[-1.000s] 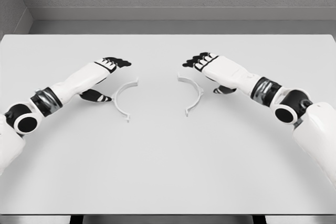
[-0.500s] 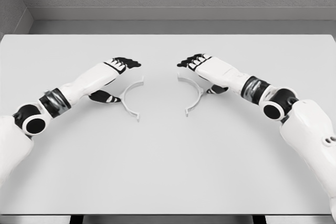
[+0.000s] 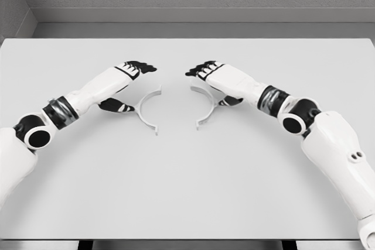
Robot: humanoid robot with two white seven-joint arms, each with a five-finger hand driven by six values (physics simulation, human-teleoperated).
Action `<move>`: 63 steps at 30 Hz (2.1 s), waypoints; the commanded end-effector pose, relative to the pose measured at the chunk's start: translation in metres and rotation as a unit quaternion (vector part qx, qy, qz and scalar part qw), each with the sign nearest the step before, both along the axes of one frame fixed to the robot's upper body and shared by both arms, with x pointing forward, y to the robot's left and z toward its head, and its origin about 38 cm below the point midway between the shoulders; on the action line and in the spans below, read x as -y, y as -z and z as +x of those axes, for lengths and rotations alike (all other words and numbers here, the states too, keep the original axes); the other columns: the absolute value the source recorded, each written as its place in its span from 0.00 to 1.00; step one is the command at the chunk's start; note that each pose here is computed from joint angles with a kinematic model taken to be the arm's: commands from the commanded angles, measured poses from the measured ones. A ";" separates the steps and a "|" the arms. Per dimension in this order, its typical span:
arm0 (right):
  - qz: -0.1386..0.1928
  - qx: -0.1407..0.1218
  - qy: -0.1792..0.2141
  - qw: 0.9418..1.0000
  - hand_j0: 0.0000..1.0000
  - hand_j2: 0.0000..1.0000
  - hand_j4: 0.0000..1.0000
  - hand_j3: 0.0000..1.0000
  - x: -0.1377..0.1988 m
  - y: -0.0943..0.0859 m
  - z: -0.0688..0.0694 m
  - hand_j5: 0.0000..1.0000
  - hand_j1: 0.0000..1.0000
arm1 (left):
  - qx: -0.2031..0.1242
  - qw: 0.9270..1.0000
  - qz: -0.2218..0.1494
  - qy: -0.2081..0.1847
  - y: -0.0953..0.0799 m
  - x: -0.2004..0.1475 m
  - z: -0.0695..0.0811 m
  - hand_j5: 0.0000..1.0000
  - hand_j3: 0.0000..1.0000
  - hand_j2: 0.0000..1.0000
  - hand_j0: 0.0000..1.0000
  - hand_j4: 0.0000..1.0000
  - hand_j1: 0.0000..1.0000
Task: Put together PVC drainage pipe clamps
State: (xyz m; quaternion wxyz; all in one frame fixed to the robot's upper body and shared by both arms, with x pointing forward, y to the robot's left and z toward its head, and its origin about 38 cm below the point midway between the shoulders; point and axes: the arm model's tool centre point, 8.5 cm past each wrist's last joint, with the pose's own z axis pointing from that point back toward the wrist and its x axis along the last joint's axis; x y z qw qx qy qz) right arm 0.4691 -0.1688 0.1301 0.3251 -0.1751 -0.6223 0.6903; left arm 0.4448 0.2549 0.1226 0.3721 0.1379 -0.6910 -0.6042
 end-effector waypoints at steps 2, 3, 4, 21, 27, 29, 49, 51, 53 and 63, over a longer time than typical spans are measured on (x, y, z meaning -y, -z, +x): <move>0.001 -0.003 -0.002 1.000 1.00 1.00 1.00 1.00 -0.003 0.001 0.000 1.00 1.00 | -0.006 1.000 0.000 -0.006 0.004 -0.004 0.000 1.00 1.00 1.00 1.00 1.00 1.00; 0.001 -0.004 -0.002 1.000 1.00 1.00 1.00 1.00 -0.003 0.002 0.000 1.00 1.00 | -0.008 1.000 0.001 -0.007 0.005 -0.005 0.000 1.00 1.00 1.00 1.00 1.00 1.00; 0.006 0.001 -0.007 1.000 1.00 1.00 1.00 1.00 -0.011 -0.002 0.001 1.00 1.00 | -0.010 1.000 0.001 -0.009 0.006 -0.006 0.001 1.00 1.00 1.00 1.00 1.00 1.00; 0.009 -0.006 -0.029 1.000 1.00 1.00 1.00 1.00 -0.044 0.000 0.004 1.00 1.00 | -0.019 1.000 0.005 -0.013 0.012 -0.008 0.002 1.00 1.00 1.00 1.00 1.00 1.00; 0.012 -0.006 -0.037 0.999 1.00 1.00 1.00 1.00 -0.052 0.000 0.001 1.00 1.00 | -0.018 1.000 0.005 -0.013 0.012 -0.008 0.002 1.00 1.00 1.00 1.00 1.00 1.00; 0.013 -0.004 -0.030 0.999 1.00 1.00 1.00 1.00 -0.046 -0.001 0.003 1.00 1.00 | -0.018 1.000 0.005 -0.013 0.012 -0.008 0.002 1.00 1.00 1.00 1.00 1.00 1.00; 0.004 0.085 0.125 0.988 1.00 1.00 1.00 1.00 0.216 -0.060 -0.085 1.00 1.00 | -0.026 0.999 0.006 -0.024 0.016 -0.012 0.009 1.00 1.00 1.00 1.00 1.00 1.00; 0.004 0.085 0.125 0.988 1.00 1.00 1.00 1.00 0.216 -0.060 -0.085 1.00 1.00 | -0.026 0.999 0.006 -0.024 0.016 -0.012 0.009 1.00 1.00 1.00 1.00 1.00 1.00; 0.004 0.085 0.125 0.988 1.00 1.00 1.00 1.00 0.216 -0.060 -0.085 1.00 1.00 | -0.026 0.999 0.006 -0.024 0.016 -0.012 0.009 1.00 1.00 1.00 1.00 1.00 1.00; 0.004 0.085 0.125 0.988 1.00 1.00 1.00 1.00 0.216 -0.060 -0.085 1.00 1.00 | -0.026 0.999 0.006 -0.024 0.016 -0.012 0.009 1.00 1.00 1.00 1.00 1.00 1.00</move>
